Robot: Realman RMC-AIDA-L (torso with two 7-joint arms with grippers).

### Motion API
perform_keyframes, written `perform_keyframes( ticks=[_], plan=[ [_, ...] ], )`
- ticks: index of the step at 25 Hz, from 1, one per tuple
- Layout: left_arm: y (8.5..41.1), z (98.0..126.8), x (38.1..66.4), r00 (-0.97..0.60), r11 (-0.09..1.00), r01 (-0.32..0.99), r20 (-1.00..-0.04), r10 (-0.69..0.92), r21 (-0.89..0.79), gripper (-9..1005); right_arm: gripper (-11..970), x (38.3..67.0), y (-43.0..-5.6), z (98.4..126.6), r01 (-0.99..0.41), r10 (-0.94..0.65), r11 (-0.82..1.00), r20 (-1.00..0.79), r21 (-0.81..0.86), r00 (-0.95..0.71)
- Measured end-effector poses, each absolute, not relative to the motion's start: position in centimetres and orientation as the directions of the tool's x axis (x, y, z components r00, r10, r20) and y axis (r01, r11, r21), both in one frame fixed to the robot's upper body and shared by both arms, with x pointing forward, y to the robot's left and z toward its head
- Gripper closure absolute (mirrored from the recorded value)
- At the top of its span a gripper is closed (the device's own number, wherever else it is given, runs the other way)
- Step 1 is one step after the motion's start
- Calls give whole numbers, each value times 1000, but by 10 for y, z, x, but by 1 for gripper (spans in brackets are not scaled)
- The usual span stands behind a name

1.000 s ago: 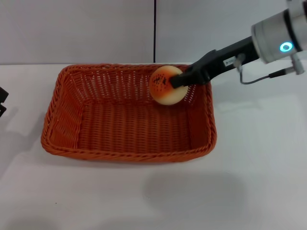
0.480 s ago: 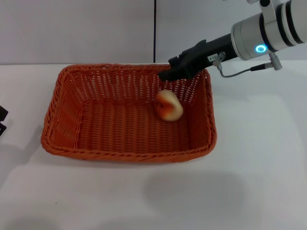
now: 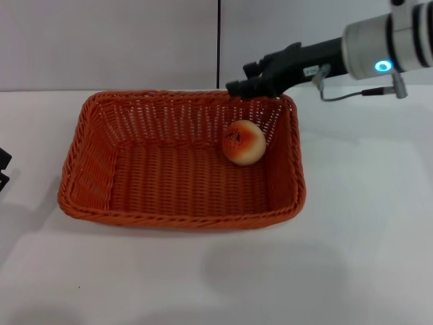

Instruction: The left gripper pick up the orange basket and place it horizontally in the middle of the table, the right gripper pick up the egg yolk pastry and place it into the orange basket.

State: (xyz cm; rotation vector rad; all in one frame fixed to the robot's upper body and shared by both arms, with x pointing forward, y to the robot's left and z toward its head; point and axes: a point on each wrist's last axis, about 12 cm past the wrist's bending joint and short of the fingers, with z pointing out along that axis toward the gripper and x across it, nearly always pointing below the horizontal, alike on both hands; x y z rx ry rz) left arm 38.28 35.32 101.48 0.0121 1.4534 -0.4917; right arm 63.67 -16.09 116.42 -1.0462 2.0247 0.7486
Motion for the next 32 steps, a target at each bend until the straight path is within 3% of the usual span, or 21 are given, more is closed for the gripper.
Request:
perform_keyframes(
  ticks=[8, 13, 20, 27, 32],
  plan=[
    [352, 1018, 384, 60, 896, 344, -946, -318, -280, 132, 398, 595, -220, 1176, -831, -259, 538, -910, 142, -323],
    [353, 1018, 383, 63, 901, 341, -949, -308, -270, 132, 400, 552, -270, 1150, -779, -37, 600, -967, 181, -253],
    [355, 1020, 378, 85, 904, 339, -949, -305, -260, 132, 401, 513, -312, 1106, -696, 162, 691, -980, 196, -115],
    [354, 1022, 381, 121, 918, 337, -958, -262, -209, 132, 401, 492, -323, 1071, -605, 216, 782, -975, 147, 43],
    [353, 1020, 379, 167, 948, 261, -958, -231, -183, 132, 401, 487, -326, 1060, -493, 199, 864, -968, 100, 152]
  ],
)
